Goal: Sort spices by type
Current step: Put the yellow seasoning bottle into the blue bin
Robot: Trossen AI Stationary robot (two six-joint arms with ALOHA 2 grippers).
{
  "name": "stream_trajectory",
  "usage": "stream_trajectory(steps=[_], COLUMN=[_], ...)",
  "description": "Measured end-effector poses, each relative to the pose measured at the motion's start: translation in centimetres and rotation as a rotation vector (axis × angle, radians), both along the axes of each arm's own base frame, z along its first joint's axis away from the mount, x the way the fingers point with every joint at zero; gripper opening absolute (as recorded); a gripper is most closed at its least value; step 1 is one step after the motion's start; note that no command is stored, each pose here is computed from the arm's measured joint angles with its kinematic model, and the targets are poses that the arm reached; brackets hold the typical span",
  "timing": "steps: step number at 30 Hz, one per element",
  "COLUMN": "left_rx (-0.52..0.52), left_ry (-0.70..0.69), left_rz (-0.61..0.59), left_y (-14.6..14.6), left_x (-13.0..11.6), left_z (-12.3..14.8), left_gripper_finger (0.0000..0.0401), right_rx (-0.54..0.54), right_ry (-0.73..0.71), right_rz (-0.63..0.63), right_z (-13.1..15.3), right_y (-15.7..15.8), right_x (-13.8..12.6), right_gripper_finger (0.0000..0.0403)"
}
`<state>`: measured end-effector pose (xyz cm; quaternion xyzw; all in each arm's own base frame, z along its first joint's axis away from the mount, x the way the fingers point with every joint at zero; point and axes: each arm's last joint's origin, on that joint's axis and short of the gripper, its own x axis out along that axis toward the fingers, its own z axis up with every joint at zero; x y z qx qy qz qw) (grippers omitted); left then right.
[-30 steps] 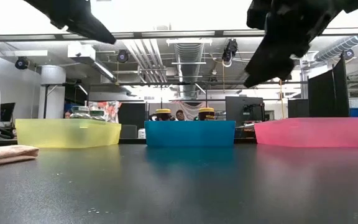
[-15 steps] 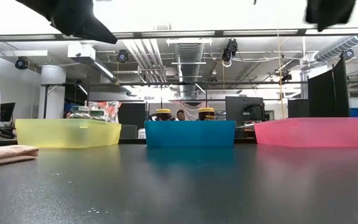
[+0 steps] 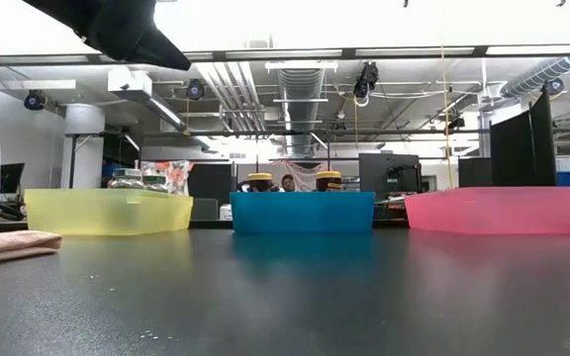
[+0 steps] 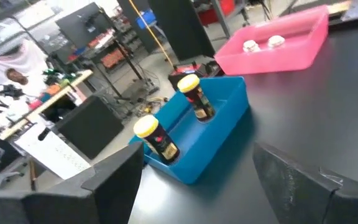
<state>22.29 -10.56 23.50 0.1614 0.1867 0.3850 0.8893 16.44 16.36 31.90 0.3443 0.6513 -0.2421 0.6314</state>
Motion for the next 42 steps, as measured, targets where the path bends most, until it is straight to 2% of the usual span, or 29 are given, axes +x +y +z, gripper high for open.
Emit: stream_trajectory(steps=[6,10,13,22,36,42], left_rx=[0.023,0.025,0.026,0.032,0.035,0.036], left_ry=[-0.01,-0.007,-0.007,-0.01,-0.005,-0.005], left_rz=[0.015,0.014,0.015,0.019,0.02,0.02], left_y=[0.0,0.0,0.0,0.1,0.1,0.1], left_x=[0.0,0.0,0.0,0.0,-0.1,-0.1], left_z=[0.1,0.1,0.1,0.1,0.1,0.1], left_gripper_finger=[0.0285,0.0285,0.0285,0.0285,0.0285,0.0285], right_rx=[-0.021,-0.059,-0.061,-0.046,-0.054,-0.056], right_ry=[-0.018,-0.03,-0.02,0.011,0.012,0.014], right_rz=[-0.183,-0.313,-0.378,-0.392,-0.429,-0.46], right_z=[-0.3,-1.3,-2.4,-5.7,-9.2,-9.7], right_y=[0.7,1.2,1.7,2.7,2.1,1.8], right_x=[-4.2,-5.7,-6.0,-5.5,-5.3,-5.0], right_gripper_finger=[0.0204,0.0243,0.0275,0.0347,0.0353,0.033])
